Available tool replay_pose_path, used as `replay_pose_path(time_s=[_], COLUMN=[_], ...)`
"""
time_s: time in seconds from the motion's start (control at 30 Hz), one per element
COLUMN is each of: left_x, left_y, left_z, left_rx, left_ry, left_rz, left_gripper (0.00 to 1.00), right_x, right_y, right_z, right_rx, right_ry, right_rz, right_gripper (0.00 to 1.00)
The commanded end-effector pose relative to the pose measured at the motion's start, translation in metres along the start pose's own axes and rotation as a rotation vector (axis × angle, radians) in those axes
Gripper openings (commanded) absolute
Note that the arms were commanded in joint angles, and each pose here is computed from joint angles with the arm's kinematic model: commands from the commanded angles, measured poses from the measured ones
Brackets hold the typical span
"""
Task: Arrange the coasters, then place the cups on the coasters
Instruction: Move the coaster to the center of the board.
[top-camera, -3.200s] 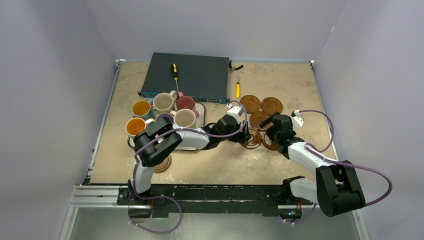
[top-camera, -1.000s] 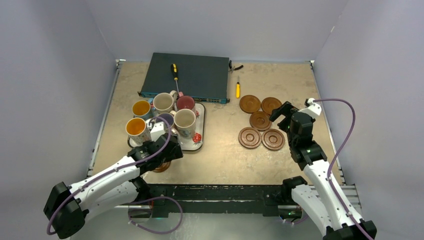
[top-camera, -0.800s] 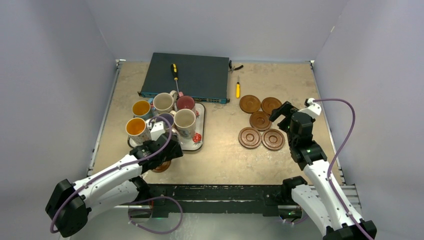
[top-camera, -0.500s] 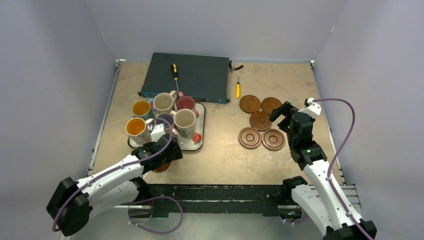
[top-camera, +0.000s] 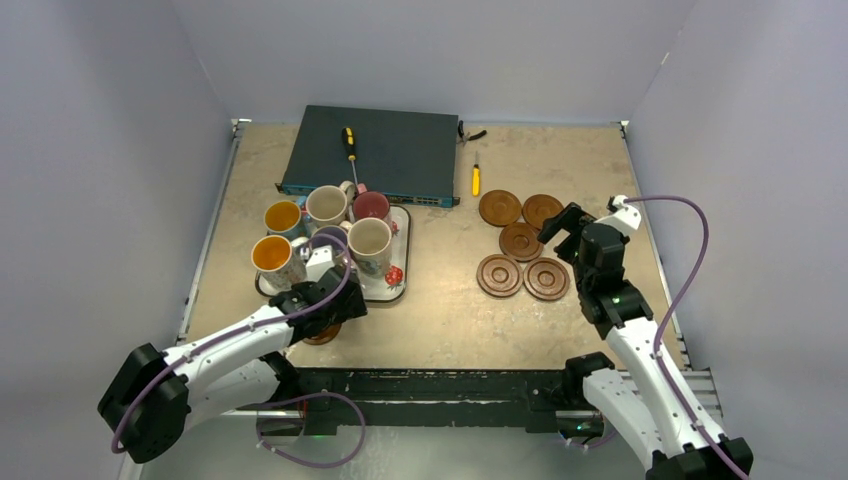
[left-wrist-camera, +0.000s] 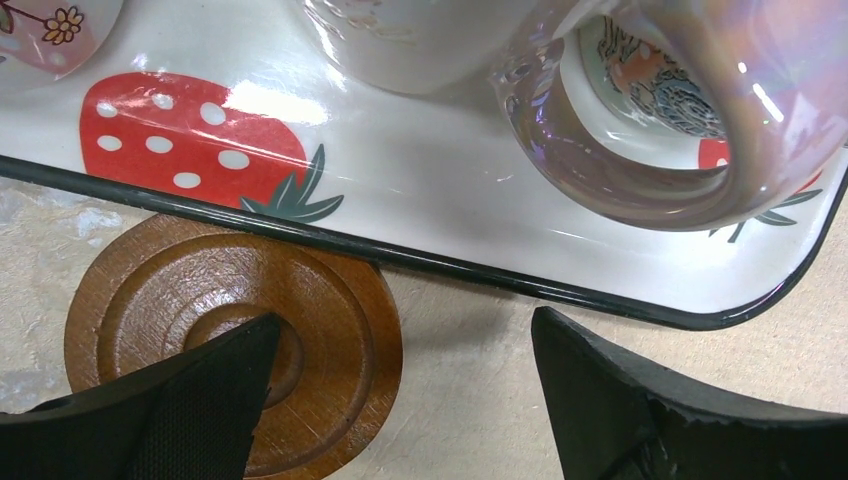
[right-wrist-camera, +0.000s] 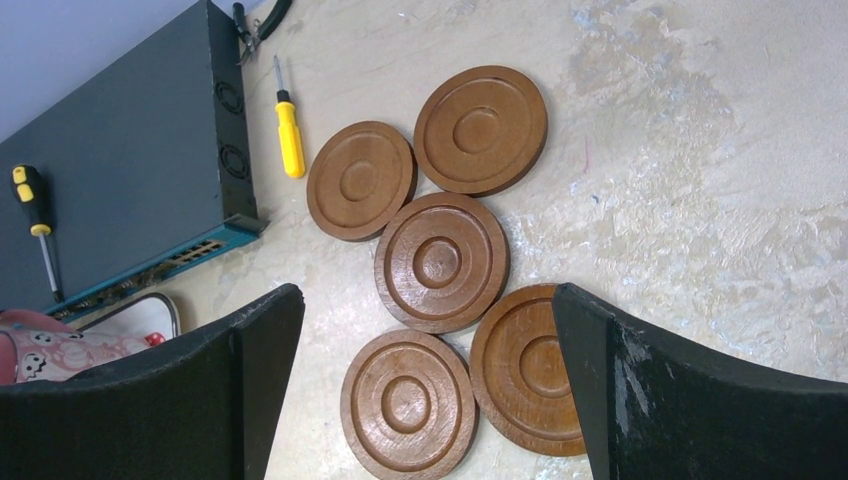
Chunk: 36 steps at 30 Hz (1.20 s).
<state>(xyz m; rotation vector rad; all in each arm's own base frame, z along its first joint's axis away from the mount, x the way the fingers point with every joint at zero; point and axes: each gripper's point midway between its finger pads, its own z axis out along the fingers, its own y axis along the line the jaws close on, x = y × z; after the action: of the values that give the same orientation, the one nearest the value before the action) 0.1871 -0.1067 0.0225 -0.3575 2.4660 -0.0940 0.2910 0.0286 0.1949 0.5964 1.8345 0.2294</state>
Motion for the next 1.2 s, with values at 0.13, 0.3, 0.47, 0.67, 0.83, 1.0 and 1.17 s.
replay_pose_path(time_s=[0.13, 0.3, 0.47, 0.67, 0.83, 1.0, 1.17], left_x=[0.043, 0.059, 0.067, 0.076, 0.081, 0.093, 0.104], left_y=[-0.005, -0.011, -0.020, -0.037, -0.053, -0.069, -0.087], left_z=[-0.007, -0.016, -0.018, -0.017, -0.023, -0.026, -0.029], left_rx=[0.045, 0.044, 0.060, 0.116, 0.151, 0.184, 0.213], left_ry=[0.160, 0.173, 0.191, 0.215, 0.222, 0.240, 0.243], left_rz=[0.035, 0.090, 0.116, 0.129, 0.150, 0.175, 0.215], left_gripper=[0.90, 0.89, 0.89, 0.89, 0.89, 0.88, 0.88], right_x=[-0.007, -0.006, -0.004, -0.003, -0.005, -0.004, -0.005], right_y=[0.005, 0.006, 0.005, 0.001, 0.000, 0.001, 0.001], right_z=[0.003, 0.004, 0.005, 0.003, 0.002, 0.003, 0.003], right_rx=[-0.016, -0.020, -0.019, -0.009, -0.003, -0.005, -0.005], right_ry=[-0.024, -0.022, -0.019, -0.022, -0.029, -0.026, -0.026], right_rz=[0.000, 0.004, 0.003, -0.003, -0.004, 0.000, 0.000], right_gripper=[0.98, 0.98, 0.98, 0.98, 0.98, 0.98, 0.98])
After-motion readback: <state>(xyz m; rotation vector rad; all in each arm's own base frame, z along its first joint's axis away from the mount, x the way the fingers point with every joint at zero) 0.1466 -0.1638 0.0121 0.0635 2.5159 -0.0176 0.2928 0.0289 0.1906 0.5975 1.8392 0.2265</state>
